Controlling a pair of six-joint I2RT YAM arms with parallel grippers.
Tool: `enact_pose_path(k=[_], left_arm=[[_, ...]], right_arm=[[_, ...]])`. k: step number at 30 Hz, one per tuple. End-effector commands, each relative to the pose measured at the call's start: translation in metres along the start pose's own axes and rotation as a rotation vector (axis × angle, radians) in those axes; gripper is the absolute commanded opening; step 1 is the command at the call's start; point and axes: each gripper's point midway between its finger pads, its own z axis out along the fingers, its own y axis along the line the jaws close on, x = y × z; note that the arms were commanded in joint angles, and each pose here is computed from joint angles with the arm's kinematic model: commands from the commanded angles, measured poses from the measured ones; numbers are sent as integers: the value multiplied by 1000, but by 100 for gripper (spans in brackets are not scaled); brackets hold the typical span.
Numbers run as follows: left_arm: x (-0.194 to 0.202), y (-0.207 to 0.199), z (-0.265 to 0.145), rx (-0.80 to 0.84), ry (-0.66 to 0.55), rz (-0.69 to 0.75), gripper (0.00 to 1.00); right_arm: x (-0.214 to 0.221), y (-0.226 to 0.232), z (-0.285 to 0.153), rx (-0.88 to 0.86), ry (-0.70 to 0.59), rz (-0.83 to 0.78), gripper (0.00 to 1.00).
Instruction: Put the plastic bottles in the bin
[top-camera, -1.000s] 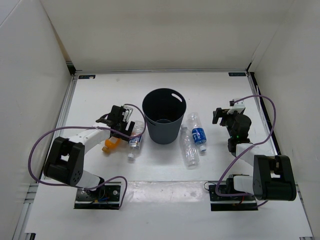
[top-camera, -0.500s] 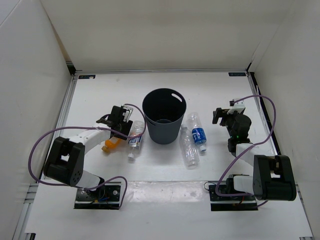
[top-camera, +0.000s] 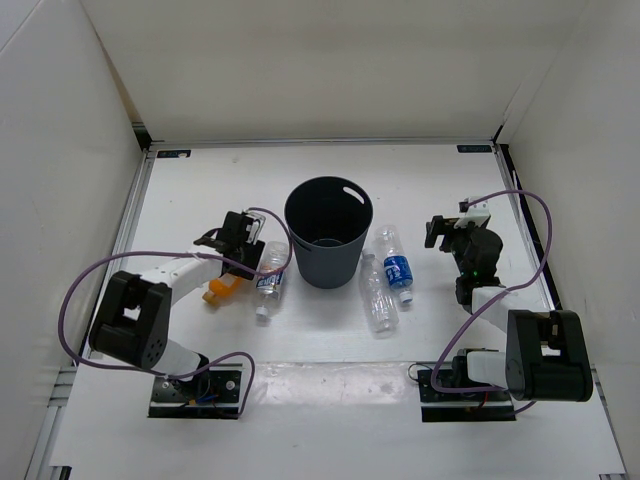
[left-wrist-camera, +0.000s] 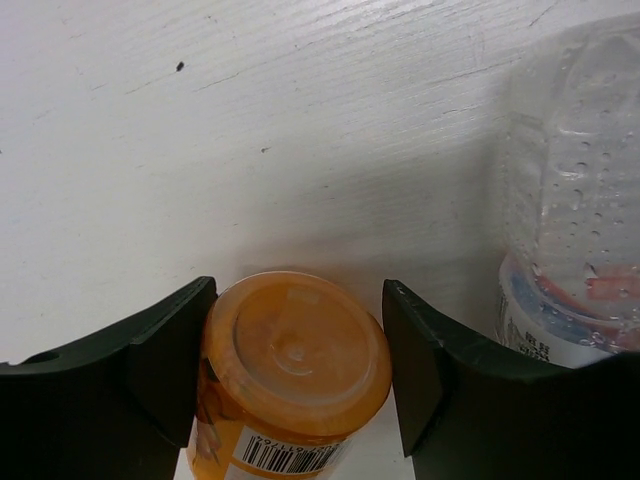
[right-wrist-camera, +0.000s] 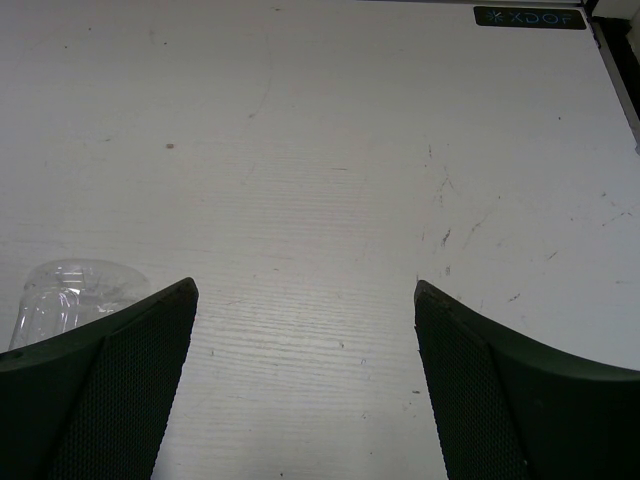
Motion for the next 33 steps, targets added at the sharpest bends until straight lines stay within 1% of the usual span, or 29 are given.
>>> enact_pose_path(k=[1,2,3,5,6,11,13,17,20,21,23,24,26,27,30,31,33], left_arm=[[-22,10,-14,-42,-70,-40,37],[-23,12,-16,-46,-71,-43,37],[-30,14,-20,-52,-87,-51,35],[-38,22,-27,-81,-99,-81,28],[-45,23,-32,-80,-112,-92,26],[-71,25,-51,-61,-179,-175,23],[-72,24,-53,-55,-177,-183,23],[-86,27,-65,-56,-200,-179,22],[-106,33,-87,-57,-254,-186,22],[-121,33,-100,-41,-291,-190,22],[-130,37,-114,-34,-323,-202,22],[-148,39,-129,-17,-375,-212,22],[-155,42,-144,-9,-402,-217,22],[-174,45,-163,6,-463,-225,23],[-189,49,-185,23,-502,-232,23],[-204,49,-204,49,-552,-237,23],[-211,45,-213,82,-579,-250,23]], right_arm=[[-18,-2,5,12,-51,2,90],[-18,-3,5,15,-51,2,90],[-18,-2,5,13,-51,3,90],[-18,-2,5,13,-51,2,90],[-19,-2,5,13,-52,2,90],[-18,-2,5,12,-49,0,90],[-18,-3,5,15,-49,2,90],[-18,-3,5,15,-51,1,90],[-17,-2,5,12,-46,-1,90],[-19,-3,5,15,-54,2,90],[-18,-3,4,15,-51,2,90],[-18,-2,5,12,-49,-1,90],[-18,-3,5,15,-51,2,90],[-17,-2,5,13,-48,2,90],[-17,-2,5,13,-48,2,90],[-18,-2,5,13,-51,2,90],[-17,-2,5,13,-48,2,90]])
